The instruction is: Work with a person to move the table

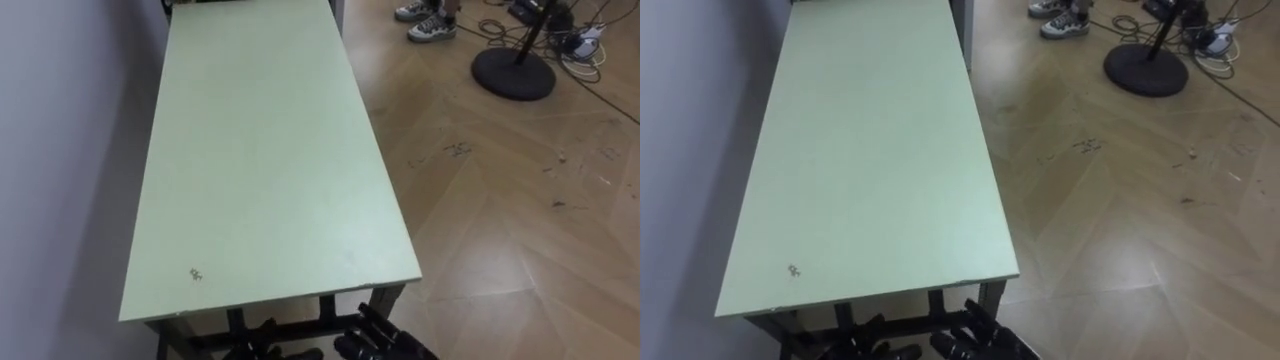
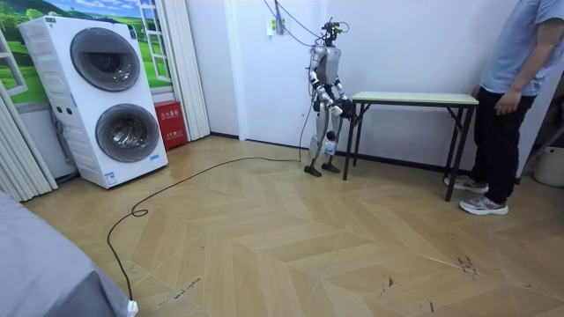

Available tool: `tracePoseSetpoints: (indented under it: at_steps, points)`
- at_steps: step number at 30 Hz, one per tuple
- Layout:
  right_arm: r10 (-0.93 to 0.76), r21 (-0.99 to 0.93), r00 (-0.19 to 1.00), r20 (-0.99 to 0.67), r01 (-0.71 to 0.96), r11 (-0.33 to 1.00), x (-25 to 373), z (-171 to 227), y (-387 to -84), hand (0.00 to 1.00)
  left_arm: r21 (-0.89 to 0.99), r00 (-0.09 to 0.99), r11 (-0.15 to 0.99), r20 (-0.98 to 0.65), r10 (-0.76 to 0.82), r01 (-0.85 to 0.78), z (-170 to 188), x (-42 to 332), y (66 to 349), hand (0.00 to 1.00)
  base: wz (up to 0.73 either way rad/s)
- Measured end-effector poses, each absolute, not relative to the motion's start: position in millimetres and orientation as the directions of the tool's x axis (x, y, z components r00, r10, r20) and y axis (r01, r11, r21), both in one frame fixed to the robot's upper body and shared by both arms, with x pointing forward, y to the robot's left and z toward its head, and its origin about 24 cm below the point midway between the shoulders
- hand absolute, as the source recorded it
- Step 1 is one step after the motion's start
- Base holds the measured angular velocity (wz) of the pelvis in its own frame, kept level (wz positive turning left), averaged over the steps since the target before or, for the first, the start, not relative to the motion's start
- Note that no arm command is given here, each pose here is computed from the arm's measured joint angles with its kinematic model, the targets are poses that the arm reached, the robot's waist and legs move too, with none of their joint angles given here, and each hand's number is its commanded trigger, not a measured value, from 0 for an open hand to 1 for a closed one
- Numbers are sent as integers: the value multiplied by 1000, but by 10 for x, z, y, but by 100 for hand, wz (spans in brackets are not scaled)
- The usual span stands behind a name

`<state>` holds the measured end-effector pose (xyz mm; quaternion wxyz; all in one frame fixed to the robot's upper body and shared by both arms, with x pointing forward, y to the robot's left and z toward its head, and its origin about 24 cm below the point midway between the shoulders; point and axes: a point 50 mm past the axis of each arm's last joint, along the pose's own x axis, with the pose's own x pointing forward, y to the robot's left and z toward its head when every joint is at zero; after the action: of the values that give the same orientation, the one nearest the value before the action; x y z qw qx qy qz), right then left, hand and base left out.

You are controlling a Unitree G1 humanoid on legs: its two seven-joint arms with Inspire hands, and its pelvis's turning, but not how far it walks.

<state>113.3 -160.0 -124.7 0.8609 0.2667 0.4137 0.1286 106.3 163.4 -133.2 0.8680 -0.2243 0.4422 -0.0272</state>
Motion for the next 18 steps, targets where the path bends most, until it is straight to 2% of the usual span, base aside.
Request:
tracePoseSetpoints:
  at_steps: [3, 5, 8, 14, 18]
  points:
    - [410, 483, 569, -713, -24, 875, 1064, -1332, -1683, 0, -363, 585, 918, -784, -208, -160, -1389, 1040, 1729, 0, 1]
    - [353, 423, 517, -780, 19, 906, 951, -1431, -1779, 0, -337, 567, 924, -804, -182, -181, -1430, 1026, 1772, 0, 0]
    - [301, 379, 499, -813, 61, 923, 923, -1473, -1851, 0, -291, 561, 940, -815, -146, -178, -1443, 1016, 1806, 0, -12]
    - [159, 242, 416, -895, 156, 958, 723, -1588, -2030, 0, -57, 449, 988, -893, 15, -146, -1578, 765, 1928, 0, -3]
    - [87, 178, 352, -932, 237, 955, 551, -1651, -2091, 0, 20, 435, 985, -896, 94, -172, -1593, 703, 1972, 0, 5]
